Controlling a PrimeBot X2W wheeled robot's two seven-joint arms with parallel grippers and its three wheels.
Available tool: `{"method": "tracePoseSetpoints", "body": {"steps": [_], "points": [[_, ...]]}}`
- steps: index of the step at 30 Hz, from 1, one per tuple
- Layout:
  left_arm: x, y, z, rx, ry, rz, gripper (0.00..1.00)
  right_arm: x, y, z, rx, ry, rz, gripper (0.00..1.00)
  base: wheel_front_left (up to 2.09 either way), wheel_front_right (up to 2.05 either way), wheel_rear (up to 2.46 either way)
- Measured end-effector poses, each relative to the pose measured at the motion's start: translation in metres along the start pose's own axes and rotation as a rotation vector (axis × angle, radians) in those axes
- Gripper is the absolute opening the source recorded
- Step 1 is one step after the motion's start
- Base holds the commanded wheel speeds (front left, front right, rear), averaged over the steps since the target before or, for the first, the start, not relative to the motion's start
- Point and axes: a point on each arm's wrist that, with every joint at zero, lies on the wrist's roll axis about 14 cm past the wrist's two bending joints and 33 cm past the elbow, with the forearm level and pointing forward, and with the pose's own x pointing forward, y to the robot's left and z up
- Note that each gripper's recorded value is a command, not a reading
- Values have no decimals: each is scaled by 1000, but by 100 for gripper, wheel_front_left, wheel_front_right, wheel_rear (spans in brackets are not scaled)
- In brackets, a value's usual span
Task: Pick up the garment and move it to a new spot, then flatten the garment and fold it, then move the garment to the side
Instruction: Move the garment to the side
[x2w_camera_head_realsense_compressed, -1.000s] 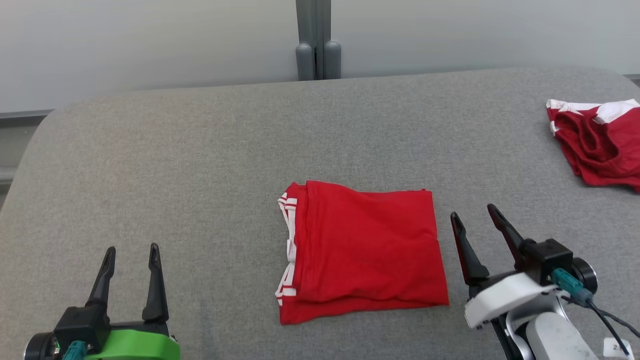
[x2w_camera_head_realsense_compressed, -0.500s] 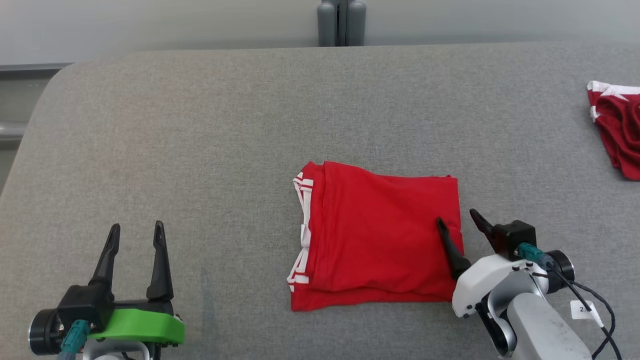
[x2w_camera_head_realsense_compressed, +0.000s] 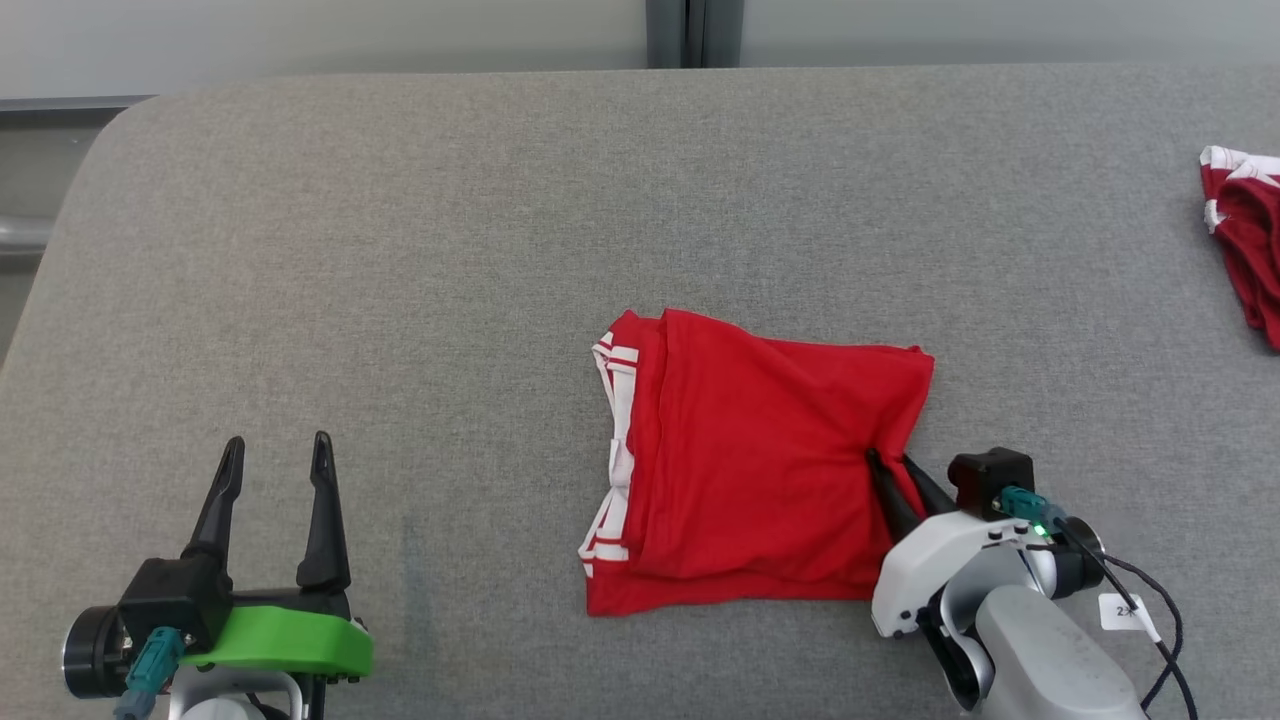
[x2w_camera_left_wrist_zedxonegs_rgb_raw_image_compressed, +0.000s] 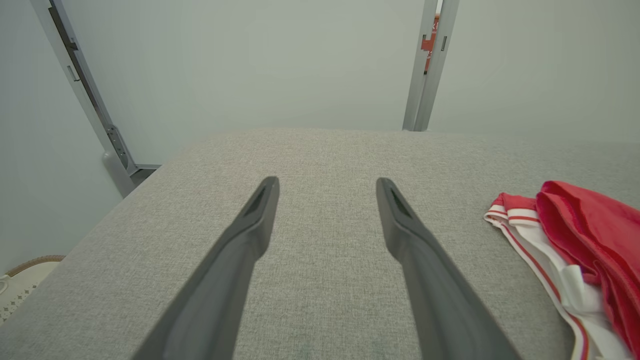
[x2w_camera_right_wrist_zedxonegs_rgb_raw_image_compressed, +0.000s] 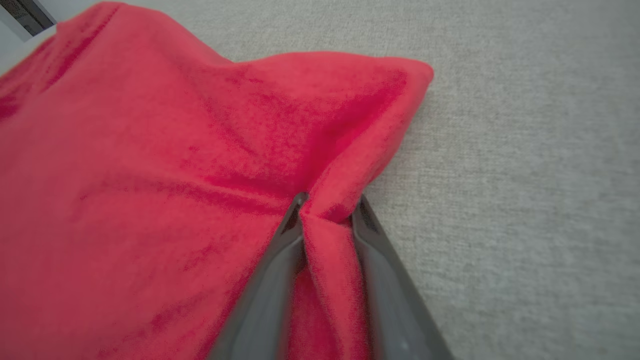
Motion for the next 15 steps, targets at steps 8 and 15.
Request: {"method": "tracePoseSetpoints", "body": {"steps": [8,15], "points": [[9,-10,-2,-11,1,-25,100,17,-33,39,-119,-63,-14,0,0,0,0],[42,-34,-5,-23,-9,-93,100,33,-103,97,-306,-117,-83,0,0,0,0]]}}
